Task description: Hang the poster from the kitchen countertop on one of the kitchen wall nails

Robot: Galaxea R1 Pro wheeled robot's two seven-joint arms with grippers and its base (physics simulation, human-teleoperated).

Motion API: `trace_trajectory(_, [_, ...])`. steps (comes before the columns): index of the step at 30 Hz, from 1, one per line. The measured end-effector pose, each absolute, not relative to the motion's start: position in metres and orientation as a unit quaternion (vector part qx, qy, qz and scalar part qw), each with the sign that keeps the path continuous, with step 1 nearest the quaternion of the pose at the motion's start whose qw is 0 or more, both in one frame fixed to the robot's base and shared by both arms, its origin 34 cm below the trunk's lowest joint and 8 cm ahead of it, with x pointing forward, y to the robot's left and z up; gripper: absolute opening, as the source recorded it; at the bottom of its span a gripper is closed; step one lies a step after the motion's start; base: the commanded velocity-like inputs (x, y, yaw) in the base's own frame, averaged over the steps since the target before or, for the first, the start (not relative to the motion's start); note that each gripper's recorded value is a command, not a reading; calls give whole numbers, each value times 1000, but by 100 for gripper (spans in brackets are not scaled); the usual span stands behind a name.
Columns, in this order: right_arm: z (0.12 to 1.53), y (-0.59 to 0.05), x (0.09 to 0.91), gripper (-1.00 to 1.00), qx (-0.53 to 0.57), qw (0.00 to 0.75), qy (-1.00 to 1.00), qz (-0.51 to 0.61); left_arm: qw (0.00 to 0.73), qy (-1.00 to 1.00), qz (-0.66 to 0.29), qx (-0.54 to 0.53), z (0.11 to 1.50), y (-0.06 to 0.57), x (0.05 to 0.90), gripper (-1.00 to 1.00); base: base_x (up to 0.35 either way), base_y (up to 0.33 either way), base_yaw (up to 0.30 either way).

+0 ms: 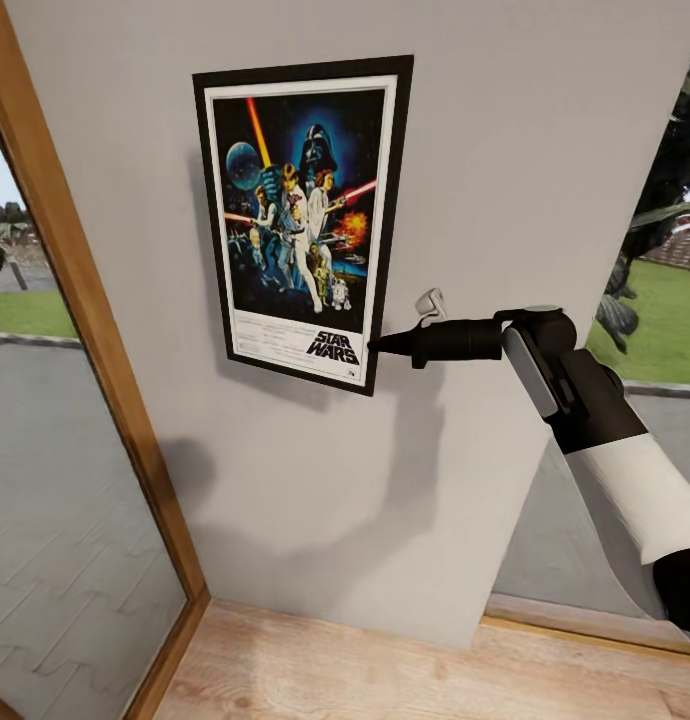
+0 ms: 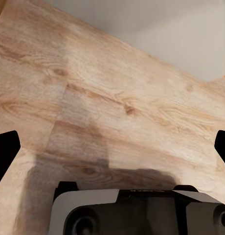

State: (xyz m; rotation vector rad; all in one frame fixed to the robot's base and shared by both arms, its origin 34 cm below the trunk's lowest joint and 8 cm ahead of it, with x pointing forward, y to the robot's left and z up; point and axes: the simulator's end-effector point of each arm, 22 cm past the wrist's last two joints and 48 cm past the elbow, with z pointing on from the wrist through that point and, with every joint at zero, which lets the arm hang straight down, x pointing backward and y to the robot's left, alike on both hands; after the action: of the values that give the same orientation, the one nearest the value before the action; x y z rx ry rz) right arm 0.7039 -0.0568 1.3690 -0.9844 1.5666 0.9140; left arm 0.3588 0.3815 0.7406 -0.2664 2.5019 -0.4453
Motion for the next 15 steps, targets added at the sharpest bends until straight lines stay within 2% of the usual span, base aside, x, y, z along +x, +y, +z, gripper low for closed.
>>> trace_trajectory(15, [1369,-57,704,-100,-410,513,651,380,289,937,-167,-100,741,382,359,100,9,0,0])
